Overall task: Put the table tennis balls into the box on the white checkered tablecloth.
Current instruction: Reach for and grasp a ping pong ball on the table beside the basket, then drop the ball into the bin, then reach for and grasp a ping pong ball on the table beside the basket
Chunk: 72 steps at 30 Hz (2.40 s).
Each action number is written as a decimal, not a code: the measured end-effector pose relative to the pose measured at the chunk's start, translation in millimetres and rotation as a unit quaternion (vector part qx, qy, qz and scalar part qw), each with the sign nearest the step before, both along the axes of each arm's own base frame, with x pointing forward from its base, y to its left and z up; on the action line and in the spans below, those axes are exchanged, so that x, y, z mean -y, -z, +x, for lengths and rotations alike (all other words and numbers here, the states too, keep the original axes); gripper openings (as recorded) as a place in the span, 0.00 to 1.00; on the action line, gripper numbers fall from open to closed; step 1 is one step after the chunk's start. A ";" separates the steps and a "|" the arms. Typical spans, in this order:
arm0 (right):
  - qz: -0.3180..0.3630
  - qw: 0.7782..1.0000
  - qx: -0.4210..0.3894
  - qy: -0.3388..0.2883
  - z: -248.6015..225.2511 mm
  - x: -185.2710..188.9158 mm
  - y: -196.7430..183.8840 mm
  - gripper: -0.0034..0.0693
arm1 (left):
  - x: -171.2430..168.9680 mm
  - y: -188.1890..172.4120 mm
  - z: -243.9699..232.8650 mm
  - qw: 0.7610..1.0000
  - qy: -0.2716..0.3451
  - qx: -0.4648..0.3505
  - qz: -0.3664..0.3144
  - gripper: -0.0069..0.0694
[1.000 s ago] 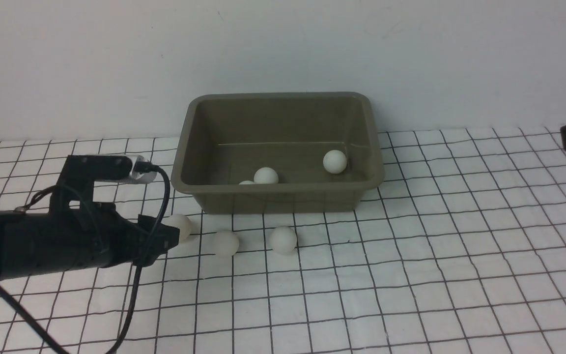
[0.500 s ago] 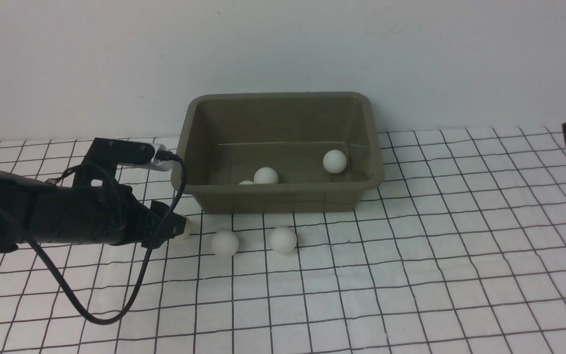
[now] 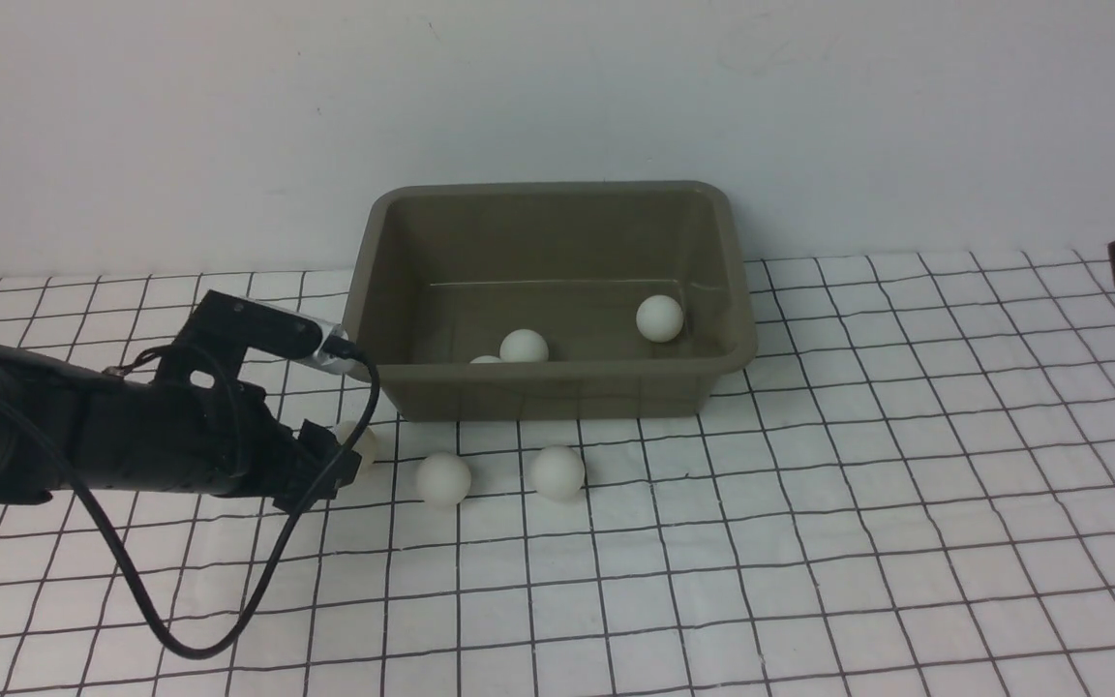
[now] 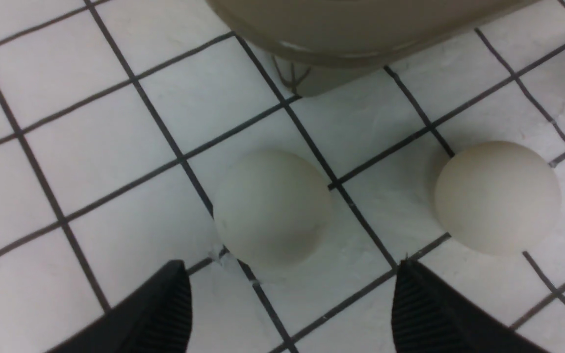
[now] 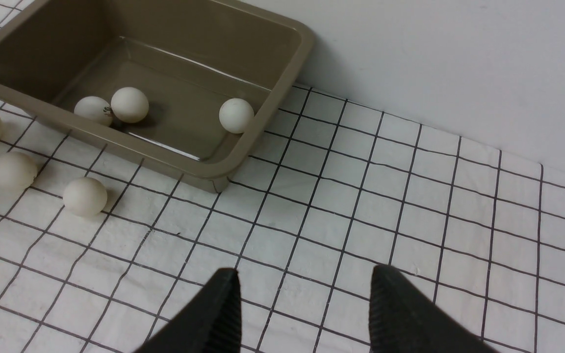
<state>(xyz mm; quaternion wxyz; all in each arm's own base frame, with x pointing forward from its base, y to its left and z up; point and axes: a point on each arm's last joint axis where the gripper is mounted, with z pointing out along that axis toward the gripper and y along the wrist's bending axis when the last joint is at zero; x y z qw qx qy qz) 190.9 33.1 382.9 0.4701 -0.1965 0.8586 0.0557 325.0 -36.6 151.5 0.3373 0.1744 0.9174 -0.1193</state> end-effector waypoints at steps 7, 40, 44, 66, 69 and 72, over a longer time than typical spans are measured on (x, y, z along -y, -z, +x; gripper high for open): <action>0.000 1.000 0.001 0.000 0.1 0.0 -0.1 0.51 | 0.8 8.4 6.7 1.000 0.007 0.024 0.000 0.74; 0.002 1.000 0.001 0.000 0.0 -0.3 -0.2 0.51 | 11.2 -59.8 -11.2 0.993 0.039 0.099 -0.059 0.52; 0.004 1.000 0.000 -0.001 0.0 -0.5 -0.3 0.51 | 19.0 -80.9 -12.1 0.985 0.080 0.125 -0.089 0.52; 0.004 1.000 0.000 -0.001 0.0 -0.5 -0.3 0.51 | 28.0 -53.1 85.5 0.981 0.094 0.091 -0.145 0.71; 0.003 1.000 0.001 -0.001 0.0 -0.5 -0.3 0.51 | 25.3 -66.0 77.9 0.982 0.109 0.075 -0.131 0.69; 0.003 1.000 0.001 -0.001 0.0 -0.5 -0.3 0.51 | 20.9 -88.4 64.2 0.984 0.120 0.059 -0.120 0.62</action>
